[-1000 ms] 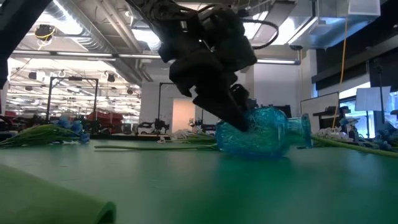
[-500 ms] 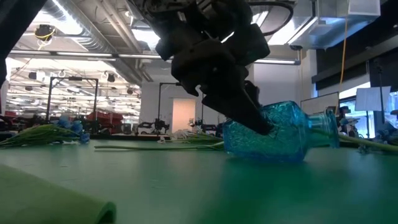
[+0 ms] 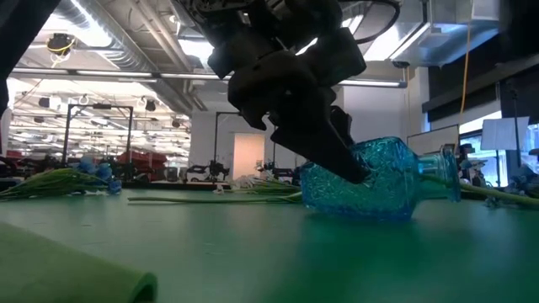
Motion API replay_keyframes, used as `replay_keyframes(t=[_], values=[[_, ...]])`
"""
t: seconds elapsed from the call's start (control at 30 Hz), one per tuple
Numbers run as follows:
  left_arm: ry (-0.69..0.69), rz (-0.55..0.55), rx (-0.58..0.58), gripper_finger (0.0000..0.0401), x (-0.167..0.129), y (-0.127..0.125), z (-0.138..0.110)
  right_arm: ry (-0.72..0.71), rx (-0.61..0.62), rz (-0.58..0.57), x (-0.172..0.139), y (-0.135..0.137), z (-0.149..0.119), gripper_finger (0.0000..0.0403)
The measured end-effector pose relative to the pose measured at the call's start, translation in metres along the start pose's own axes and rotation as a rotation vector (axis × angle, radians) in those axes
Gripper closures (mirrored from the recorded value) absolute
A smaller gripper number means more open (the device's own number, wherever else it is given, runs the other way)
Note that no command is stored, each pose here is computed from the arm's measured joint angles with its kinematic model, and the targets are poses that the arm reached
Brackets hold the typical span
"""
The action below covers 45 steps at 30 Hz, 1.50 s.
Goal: Sort flowers into vase by color
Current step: Adjust the blue vase
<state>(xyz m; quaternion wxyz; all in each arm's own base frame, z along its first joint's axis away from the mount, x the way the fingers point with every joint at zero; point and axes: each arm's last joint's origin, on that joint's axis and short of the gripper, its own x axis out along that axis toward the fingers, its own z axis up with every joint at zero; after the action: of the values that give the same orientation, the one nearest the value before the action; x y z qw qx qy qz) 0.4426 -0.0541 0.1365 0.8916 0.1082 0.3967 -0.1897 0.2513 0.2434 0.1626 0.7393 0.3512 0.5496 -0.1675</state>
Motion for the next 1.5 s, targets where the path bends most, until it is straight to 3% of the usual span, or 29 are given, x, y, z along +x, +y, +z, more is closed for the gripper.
replay_keyframes(t=[0.1, 0.27, 0.47, 0.63, 0.8, 0.97, 1.17, 1.3, 1.5], values=[[0.004, -0.002, 0.003, 0.0105, 0.000, 0.000, 0.000, -0.011, 0.070, -0.076, 0.018, -0.005, 0.008, 0.0184], [0.012, -0.017, -0.001, 0.0105, 0.000, -0.001, -0.001, -0.006, 0.129, -0.133, 0.019, -0.012, 0.023, 0.0262], [-0.005, -0.039, -0.057, 0.0105, -0.001, -0.002, 0.000, 0.007, 0.033, -0.231, 0.010, -0.017, 0.048, 0.0388], [-0.015, -0.043, -0.086, 0.0105, -0.005, -0.001, 0.002, 0.053, -0.108, -0.348, -0.024, -0.005, 0.075, 0.0383], [-0.080, -0.047, -0.182, 0.0105, -0.012, 0.009, 0.007, 0.067, -0.246, -0.327, -0.050, 0.006, 0.107, 0.0396], [-0.192, -0.011, -0.201, 0.0105, -0.026, 0.012, 0.020, 0.135, -0.252, -0.353, -0.067, 0.003, 0.124, 0.0359], [-0.382, -0.009, -0.286, 0.0106, -0.029, 0.007, 0.019, 0.164, -0.329, -0.416, -0.107, 0.008, 0.132, 0.0254], [-0.471, 0.000, -0.322, 0.0106, -0.028, 0.003, 0.015, 0.112, -0.376, -0.425, -0.136, 0.015, 0.137, 0.0172], [-0.620, 0.060, -0.366, 0.0108, -0.033, -0.003, 0.016, -0.119, -0.342, -0.278, -0.186, 0.022, 0.146, 0.0090]])
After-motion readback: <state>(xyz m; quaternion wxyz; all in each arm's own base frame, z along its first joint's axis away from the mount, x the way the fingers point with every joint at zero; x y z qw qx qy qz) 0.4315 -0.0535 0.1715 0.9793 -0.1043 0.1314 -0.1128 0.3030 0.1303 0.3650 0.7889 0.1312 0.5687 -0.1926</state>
